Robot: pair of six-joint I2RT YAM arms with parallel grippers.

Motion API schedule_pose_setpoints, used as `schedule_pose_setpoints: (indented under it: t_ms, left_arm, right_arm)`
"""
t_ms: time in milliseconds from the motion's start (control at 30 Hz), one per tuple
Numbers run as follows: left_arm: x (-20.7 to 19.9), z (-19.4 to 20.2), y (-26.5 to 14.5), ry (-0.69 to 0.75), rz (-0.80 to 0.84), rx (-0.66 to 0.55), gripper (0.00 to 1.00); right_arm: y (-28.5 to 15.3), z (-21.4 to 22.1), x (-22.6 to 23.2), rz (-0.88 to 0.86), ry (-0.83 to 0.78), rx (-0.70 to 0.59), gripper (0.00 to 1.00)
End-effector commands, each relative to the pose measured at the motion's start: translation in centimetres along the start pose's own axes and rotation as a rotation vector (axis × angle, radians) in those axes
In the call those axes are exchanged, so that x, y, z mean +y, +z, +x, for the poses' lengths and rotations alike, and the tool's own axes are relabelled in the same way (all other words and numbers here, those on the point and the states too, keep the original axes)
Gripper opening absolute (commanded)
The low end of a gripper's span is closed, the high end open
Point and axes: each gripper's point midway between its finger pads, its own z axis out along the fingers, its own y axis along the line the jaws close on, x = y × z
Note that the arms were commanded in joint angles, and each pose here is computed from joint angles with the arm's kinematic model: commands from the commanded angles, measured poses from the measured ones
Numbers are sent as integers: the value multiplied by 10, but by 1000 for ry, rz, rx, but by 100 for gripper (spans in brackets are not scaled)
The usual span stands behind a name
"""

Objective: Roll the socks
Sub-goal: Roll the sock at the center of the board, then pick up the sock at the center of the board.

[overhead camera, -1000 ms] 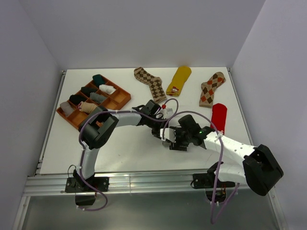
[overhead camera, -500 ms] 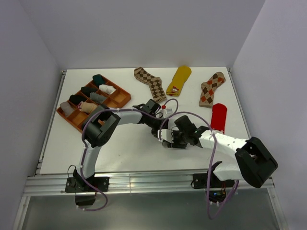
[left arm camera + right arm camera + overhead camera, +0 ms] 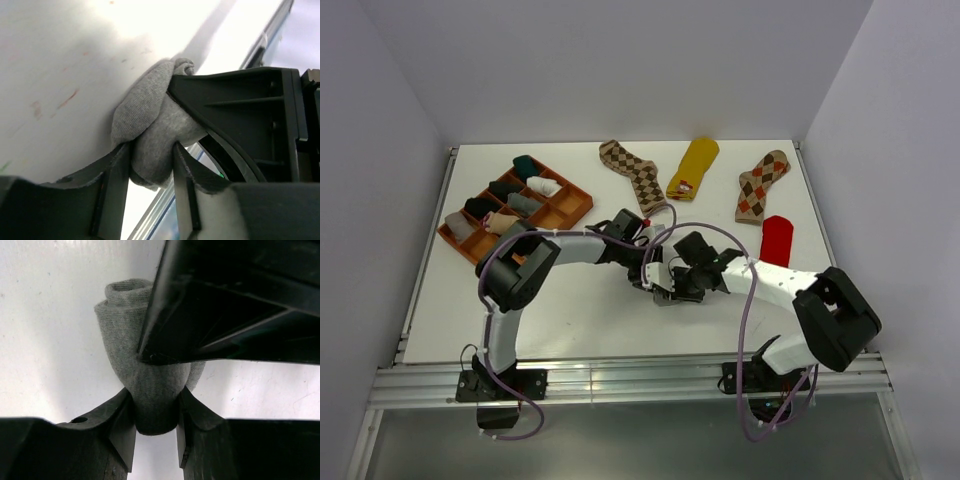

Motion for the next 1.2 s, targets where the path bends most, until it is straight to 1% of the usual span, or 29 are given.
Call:
schedule_pose_setpoints:
  t_ms: [0,67,100,133,200,233,300,333,467,633,667,700,733,767,800,833,867,900,933,967,1000,1067,1100,1167]
  left_arm:
    - [22,-21,-14,-36,-138,-166,44]
    - [25,-28,-23,-59,-143,-238,46]
    - [20,-30,-31,-65,-143,-273,46]
    - [26,-30,-35,-96,-145,-306,48]
    - [17,-45,-54,-78,-128,-419,48]
    - [29,-37,-58,-120,-135,-439,50]
    - [18,-48,-76,-101,-89,-542,50]
    - [29,-40,-81,-133,-95,-558,50]
    - [27,-43,-107,-89,-96,-704,50]
    - [27,-25,-138,-28,-145,-879,49]
    - [15,-23,-149,-7,-118,-927,50]
    - [20,-12,-148,-10,-122,-936,50]
    - [11,-12,-154,4,-93,-980,51]
    - [7,-8,-158,20,-86,-998,51]
    - [-6,-5,-162,82,-89,-1025,52]
    - [-3,0,-159,98,-137,-1009,52]
    - [-3,-2,-161,116,-184,-1032,52]
    - [-18,-1,-155,185,-196,-1014,52]
    - [-22,1,-151,215,-215,-998,52]
    - [-17,1,-149,224,-270,-992,52]
    - [-29,2,-140,284,-288,-966,52]
    - [-22,1,-132,322,-395,-946,50]
    - [-38,4,-125,391,-398,-929,51]
    - [-43,1,-118,440,-453,-915,52]
  right_arm:
    - [5,19,19,-100,33,85,5]
    - [4,19,19,-115,45,87,5]
    - [5,20,20,-127,50,92,5]
    - [3,19,18,-134,57,94,5]
    - [2,18,18,-155,63,99,4]
    - [2,17,19,-172,71,97,4]
    - [-1,18,16,-189,84,103,4]
    - [1,21,17,-202,90,115,4]
    - [2,23,16,-261,117,129,3]
    - [-2,21,13,-369,172,143,3]
    - [1,23,15,-401,185,150,3]
    - [-2,22,12,-417,196,157,3]
    - [-2,23,10,-427,209,160,3]
    - [-3,23,9,-437,217,165,3]
    - [-2,25,8,-457,232,175,3]
    - [-2,25,7,-465,236,180,3]
    - [-1,25,7,-469,237,184,3]
    - [0,25,5,-474,246,189,3]
    - [0,25,4,-478,249,194,3]
    - [0,25,3,-479,250,196,3]
    - [1,25,2,-485,256,201,3]
    - [1,25,2,-493,264,208,3]
    - [0,25,3,-501,271,214,3]
    - [0,25,4,-512,276,221,3]
